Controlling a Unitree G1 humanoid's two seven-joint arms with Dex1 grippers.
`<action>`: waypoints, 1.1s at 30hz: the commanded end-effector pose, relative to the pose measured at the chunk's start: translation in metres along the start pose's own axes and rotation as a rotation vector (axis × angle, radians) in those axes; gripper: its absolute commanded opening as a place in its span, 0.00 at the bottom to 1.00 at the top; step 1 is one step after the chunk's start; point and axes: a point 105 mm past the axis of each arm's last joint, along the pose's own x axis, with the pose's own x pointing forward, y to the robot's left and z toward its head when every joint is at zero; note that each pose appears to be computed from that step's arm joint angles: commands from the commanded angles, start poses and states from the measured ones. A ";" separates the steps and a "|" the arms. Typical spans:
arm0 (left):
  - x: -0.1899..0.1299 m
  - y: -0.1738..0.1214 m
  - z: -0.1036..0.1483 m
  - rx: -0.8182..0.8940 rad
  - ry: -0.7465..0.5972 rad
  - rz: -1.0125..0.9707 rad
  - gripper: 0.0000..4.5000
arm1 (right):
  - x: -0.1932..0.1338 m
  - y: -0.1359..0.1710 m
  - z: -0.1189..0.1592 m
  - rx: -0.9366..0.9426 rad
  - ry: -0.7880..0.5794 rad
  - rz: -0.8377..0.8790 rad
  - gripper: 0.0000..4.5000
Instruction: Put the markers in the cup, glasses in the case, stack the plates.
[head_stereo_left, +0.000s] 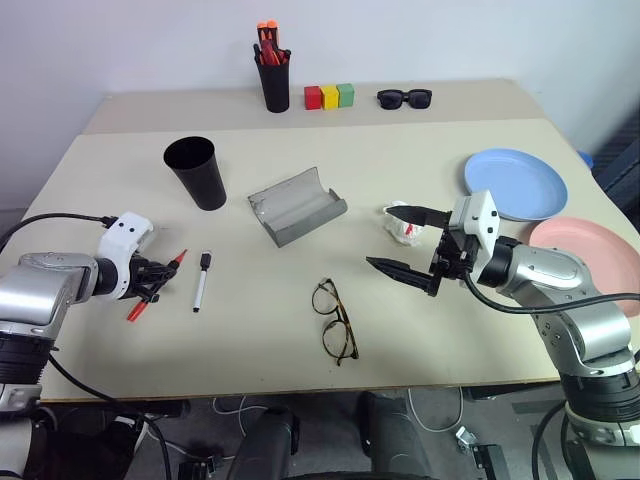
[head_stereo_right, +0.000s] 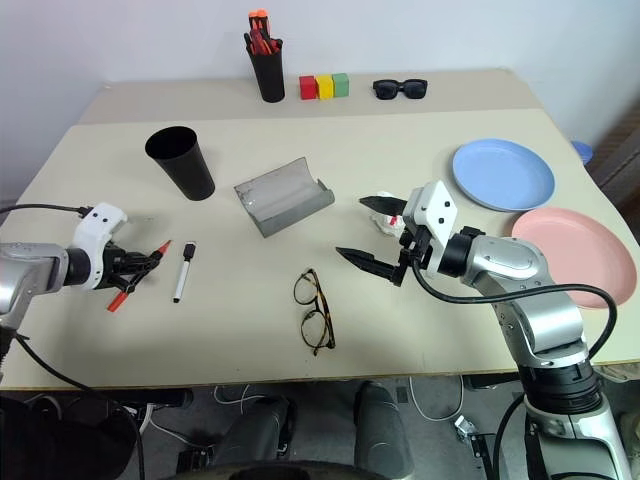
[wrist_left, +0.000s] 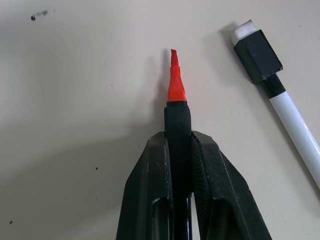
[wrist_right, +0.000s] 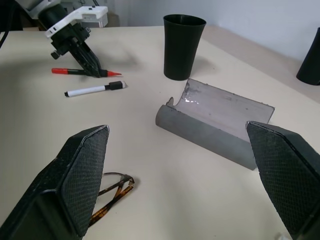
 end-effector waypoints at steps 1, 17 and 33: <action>-0.025 0.002 0.067 0.128 -0.314 -0.003 0.00 | 0.001 -0.002 0.009 -0.046 -0.024 -0.001 1.00; -0.064 0.024 0.220 0.262 -1.119 0.205 0.00 | 0.012 -0.008 0.016 -0.064 -0.051 0.018 1.00; -0.015 0.047 0.189 -0.041 -1.162 0.274 0.00 | 0.007 -0.005 0.023 -0.070 -0.049 -0.002 1.00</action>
